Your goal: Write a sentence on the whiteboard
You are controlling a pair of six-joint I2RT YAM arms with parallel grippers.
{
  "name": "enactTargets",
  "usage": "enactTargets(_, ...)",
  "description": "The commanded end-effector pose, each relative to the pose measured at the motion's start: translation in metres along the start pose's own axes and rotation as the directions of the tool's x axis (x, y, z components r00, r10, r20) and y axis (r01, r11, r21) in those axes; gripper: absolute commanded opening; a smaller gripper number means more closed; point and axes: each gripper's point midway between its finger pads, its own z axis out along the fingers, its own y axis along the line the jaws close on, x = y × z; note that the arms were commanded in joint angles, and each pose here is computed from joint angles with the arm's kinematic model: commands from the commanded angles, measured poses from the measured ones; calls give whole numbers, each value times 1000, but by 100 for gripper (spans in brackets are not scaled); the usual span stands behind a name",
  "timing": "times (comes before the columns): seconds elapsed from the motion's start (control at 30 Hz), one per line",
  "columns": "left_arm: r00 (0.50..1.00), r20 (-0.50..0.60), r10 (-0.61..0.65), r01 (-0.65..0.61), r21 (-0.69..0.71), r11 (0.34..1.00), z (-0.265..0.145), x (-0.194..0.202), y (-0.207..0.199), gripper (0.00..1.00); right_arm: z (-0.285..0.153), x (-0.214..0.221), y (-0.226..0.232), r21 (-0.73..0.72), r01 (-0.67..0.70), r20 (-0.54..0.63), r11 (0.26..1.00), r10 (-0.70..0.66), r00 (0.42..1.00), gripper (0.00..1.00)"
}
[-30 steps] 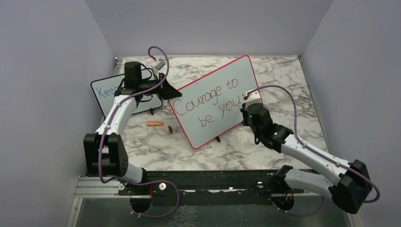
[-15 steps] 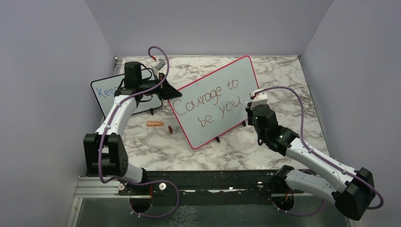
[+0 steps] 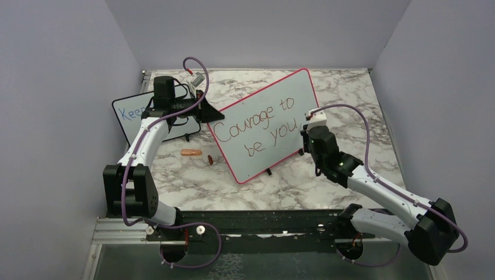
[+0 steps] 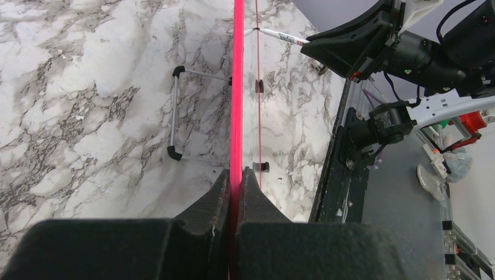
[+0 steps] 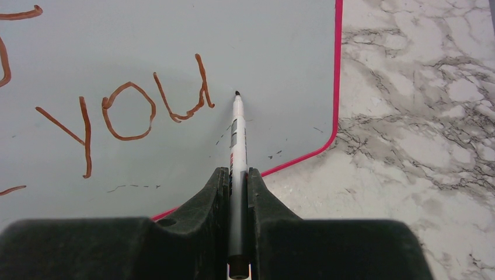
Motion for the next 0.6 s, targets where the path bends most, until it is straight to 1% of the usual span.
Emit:
enactTargets(0.0,1000,-22,-12,9,-103,995,0,10,27,0,6,-3,4,-20,-16,22,1000,17,1000,1)
enactTargets(0.33,1000,-25,-15,13,-97,995,0,11,26,0,8,-6,2,-19,-18,24,1000,19,1000,1)
enactTargets(0.43,1000,-25,-8,5,-113,994,1,10,27,0,3,-10,0,-19,-25,29,1000,25,999,1)
enactTargets(0.47,999,-20,-28,25,-121,992,1,9,25,0,1,-11,-1,-20,-26,29,999,27,999,1)
enactTargets(0.57,999,-13,-34,32,-138,990,5,7,23,0,-9,-21,-5,-27,-39,42,999,40,998,1)
